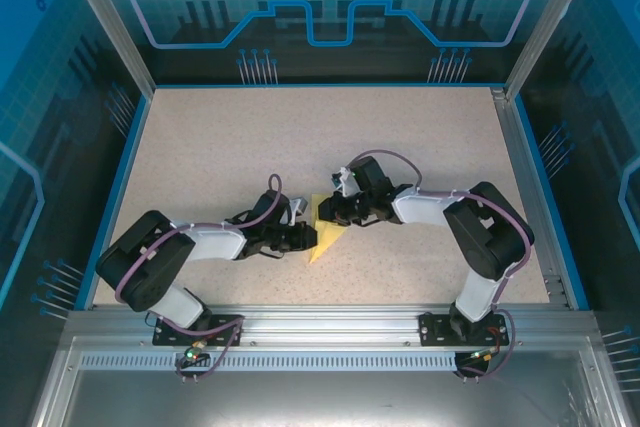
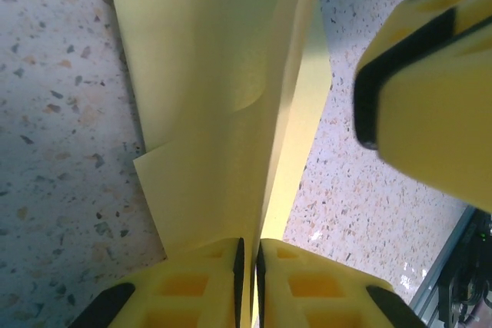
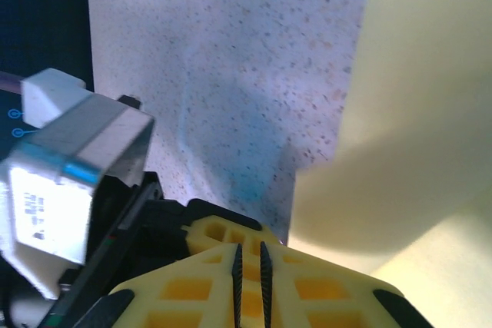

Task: Fold a paper plane with a square sheet of paper (pick it up from the middle)
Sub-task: Fourth fold the wing at the center of the table.

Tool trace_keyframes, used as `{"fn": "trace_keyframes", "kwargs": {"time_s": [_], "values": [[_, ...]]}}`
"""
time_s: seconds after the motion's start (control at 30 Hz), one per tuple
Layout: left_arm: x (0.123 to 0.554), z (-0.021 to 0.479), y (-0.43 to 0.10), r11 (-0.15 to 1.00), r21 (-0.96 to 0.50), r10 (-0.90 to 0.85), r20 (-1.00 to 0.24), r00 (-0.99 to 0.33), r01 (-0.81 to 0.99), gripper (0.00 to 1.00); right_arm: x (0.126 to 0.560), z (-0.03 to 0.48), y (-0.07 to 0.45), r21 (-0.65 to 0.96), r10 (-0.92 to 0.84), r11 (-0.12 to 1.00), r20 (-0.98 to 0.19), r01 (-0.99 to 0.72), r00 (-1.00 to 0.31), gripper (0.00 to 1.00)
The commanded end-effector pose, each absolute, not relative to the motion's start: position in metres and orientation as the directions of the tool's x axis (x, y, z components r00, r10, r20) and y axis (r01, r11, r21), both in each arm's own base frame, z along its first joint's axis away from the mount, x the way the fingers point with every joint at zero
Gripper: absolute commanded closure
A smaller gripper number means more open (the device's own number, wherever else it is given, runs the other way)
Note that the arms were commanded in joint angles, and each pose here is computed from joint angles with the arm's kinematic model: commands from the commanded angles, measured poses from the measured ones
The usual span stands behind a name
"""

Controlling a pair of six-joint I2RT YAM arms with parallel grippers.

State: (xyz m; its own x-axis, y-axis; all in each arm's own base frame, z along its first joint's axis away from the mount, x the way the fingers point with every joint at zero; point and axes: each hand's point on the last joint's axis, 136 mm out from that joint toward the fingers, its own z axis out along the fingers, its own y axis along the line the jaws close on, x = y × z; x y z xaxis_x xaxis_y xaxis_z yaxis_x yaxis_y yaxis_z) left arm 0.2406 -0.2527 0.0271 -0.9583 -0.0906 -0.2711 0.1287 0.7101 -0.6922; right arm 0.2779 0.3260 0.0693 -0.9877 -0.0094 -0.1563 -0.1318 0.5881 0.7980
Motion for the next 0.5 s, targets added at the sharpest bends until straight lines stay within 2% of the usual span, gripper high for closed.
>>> {"fn": "trace_keyframes", "kwargs": {"time_s": [0.0, 0.47], "values": [[0.239, 0.023, -0.250, 0.698, -0.707, -0.096, -0.249, -0.964, 0.113, 0.84, 0.278, 0.069, 0.335, 0.801, -0.028, 0.581, -0.159, -0.146, -0.987, 0.83], [0.238, 0.014, -0.249, 0.698, -0.711, -0.102, -0.218, -0.971, 0.086, 0.84, 0.284, 0.051, 0.333, 0.774, -0.018, 0.621, -0.144, -0.124, -0.989, 0.83]]}}
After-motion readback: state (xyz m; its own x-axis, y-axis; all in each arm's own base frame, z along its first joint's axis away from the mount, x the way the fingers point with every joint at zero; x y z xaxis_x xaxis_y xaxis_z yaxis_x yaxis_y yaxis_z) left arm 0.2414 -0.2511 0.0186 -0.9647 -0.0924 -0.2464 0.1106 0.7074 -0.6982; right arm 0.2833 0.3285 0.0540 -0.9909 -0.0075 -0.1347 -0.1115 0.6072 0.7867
